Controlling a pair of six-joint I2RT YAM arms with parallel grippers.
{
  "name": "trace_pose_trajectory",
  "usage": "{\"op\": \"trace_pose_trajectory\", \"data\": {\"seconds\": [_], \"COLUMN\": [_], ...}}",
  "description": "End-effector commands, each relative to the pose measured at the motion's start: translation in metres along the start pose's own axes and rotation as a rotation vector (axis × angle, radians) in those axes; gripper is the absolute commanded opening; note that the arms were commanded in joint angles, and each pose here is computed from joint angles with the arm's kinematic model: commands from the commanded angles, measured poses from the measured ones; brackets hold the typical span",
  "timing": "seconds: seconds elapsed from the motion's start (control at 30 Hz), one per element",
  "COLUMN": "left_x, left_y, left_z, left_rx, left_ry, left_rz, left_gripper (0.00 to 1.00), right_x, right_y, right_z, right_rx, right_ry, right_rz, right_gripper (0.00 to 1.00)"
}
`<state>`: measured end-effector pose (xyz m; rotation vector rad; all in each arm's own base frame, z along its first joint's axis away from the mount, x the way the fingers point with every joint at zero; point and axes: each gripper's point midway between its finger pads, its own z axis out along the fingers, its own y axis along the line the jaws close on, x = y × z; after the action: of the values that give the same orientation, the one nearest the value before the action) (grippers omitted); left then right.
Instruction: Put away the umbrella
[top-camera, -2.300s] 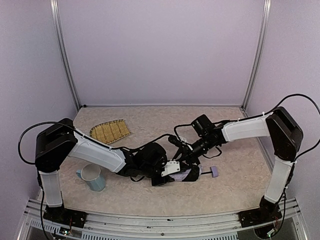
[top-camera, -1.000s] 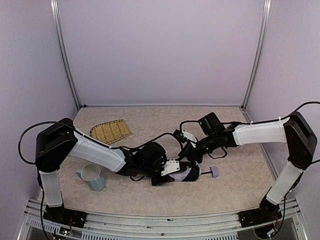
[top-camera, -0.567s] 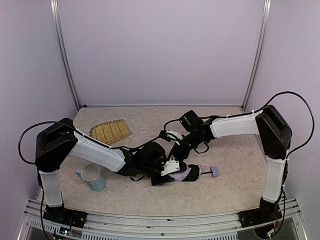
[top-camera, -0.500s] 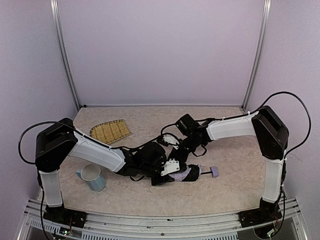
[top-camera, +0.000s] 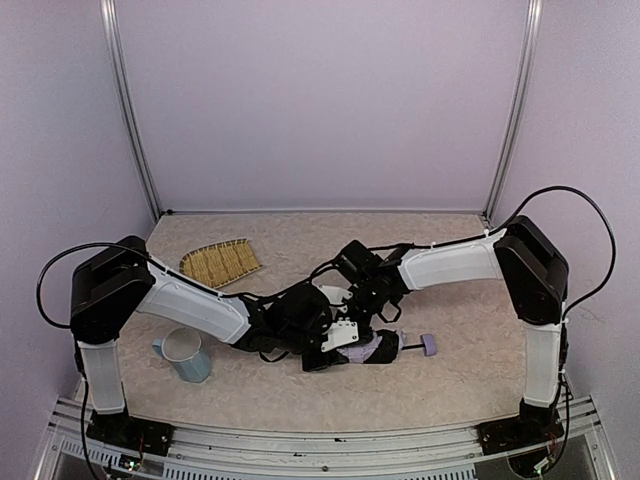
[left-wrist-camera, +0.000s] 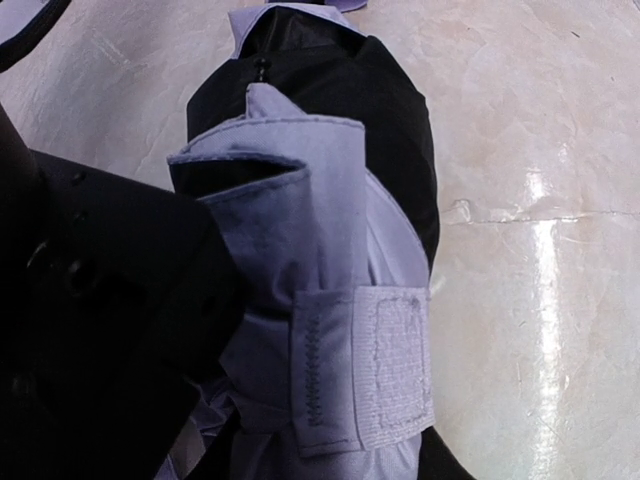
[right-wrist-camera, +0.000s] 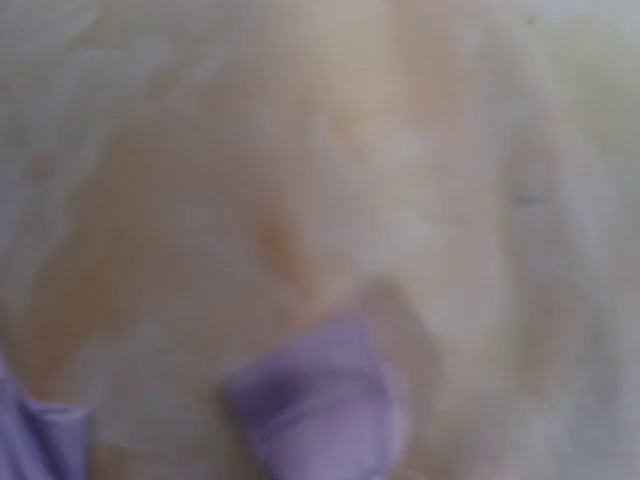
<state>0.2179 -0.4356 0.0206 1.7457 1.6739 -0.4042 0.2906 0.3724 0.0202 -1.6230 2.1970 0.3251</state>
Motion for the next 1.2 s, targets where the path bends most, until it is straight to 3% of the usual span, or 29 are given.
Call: {"op": "trace_pose_trajectory", "data": {"seconds": [0.0,0.27,0.5,0.67,0.77,0.87,1.17], "left_x": [0.100,0.100,0.101,0.102,0.104,0.100,0.086], "left_y": [-0.051,-0.052,-0.055,-0.054,-0.046,-0.039,-0.027], "left_z": [0.005,0.004,0.005,0.005,0.004,0.001,-0.001], "left_rx": [0.171,0.176,0.189,0.196,0.192,0.167,0.129], "left_ry": [0.308,0.306,0.307,0.301,0.276,0.248,0.165], "left_rz": [-0.050,-0.049,-0.053,-0.071,-0.139,-0.143,-0.134], "left_gripper": [0.00,0.00,0.00,0.00,0.00,0.00,0.00], "right_x": [0.012,-0.036,-0.044,-0.065,-0.052,-0.029,0.006], "right_y": [-0.022,-0.048,-0.050,-0.005,0.038,0.066,0.140], "right_z": [-0.005,-0.065,-0.093,-0.133,-0.152,-0.153,-0.111], "right_rx": [0.094,-0.009,-0.086,-0.330,-0.510,-0.576,-0.654], "right_ry": [0.043,-0.280,-0.401,-0.600,-0.680,-0.693,-0.512], "right_rz": [0.068,0.251,0.283,0.158,0.052,-0.021,-0.194], "right_gripper": [0.00,0.00,0.00,0.00,0.00,0.00,0.00]}}
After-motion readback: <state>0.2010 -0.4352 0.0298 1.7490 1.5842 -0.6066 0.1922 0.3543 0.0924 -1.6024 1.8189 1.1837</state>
